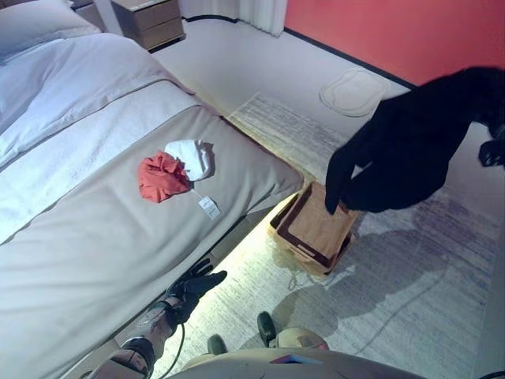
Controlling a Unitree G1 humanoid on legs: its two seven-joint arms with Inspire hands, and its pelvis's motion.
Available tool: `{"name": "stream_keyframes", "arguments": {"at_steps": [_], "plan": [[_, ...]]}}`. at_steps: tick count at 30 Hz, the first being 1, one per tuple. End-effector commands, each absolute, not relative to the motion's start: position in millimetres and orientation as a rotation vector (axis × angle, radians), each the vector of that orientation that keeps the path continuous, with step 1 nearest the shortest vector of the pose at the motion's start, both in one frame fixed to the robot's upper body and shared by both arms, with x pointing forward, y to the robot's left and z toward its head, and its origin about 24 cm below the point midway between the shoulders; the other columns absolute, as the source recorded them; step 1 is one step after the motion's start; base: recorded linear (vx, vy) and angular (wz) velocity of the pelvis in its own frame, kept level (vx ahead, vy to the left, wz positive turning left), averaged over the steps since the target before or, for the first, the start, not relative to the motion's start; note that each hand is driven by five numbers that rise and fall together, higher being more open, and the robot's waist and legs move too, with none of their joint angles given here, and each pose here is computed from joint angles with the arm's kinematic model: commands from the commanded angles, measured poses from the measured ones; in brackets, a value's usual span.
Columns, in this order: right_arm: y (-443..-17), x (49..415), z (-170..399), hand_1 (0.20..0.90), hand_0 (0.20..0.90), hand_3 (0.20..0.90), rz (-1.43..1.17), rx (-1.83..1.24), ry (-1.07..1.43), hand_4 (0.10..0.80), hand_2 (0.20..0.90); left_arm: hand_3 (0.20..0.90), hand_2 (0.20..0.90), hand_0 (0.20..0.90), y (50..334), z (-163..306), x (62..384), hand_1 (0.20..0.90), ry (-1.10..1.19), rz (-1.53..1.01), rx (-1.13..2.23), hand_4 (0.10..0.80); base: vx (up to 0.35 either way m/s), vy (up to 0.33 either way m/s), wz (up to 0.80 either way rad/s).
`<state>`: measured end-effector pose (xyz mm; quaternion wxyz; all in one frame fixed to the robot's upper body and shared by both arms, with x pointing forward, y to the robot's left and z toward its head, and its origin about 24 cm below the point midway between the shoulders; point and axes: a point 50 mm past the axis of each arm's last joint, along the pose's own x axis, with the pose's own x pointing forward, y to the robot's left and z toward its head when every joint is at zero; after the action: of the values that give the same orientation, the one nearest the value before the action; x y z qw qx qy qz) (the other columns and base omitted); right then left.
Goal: Pick up the clothes from the bed and place them into the basket
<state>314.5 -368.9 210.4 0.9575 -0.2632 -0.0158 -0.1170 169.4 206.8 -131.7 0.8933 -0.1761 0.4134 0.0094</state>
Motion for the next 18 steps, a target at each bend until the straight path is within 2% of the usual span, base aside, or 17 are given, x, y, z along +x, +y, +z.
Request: {"name": "stream_keyframes", "arguments": {"at_steps": [1,11,18], "plan": [[-360,313,271,0.300,0.300,0.200,-0.246,-0.452,-0.341,0.100,0.300,0.900,0.900,0.900,204,-132,169,0.900,0.836,-0.032,-0.330,0.800,-0.017,-0.079,-0.25],[-342,336,186,0.300,0.300,0.200,-0.182,-0.410,-0.056,0.100,0.300,0.900,0.900,0.900,193,-125,183,0.900,0.800,-0.085,-0.319,0.800,-0.044,-0.057,-0.03],[-338,342,143,0.300,0.300,0.200,-0.186,-0.459,0.081,0.100,0.300,0.900,0.900,0.900,193,-122,188,0.900,0.771,-0.108,-0.324,0.800,-0.017,-0.032,0.14]]}}
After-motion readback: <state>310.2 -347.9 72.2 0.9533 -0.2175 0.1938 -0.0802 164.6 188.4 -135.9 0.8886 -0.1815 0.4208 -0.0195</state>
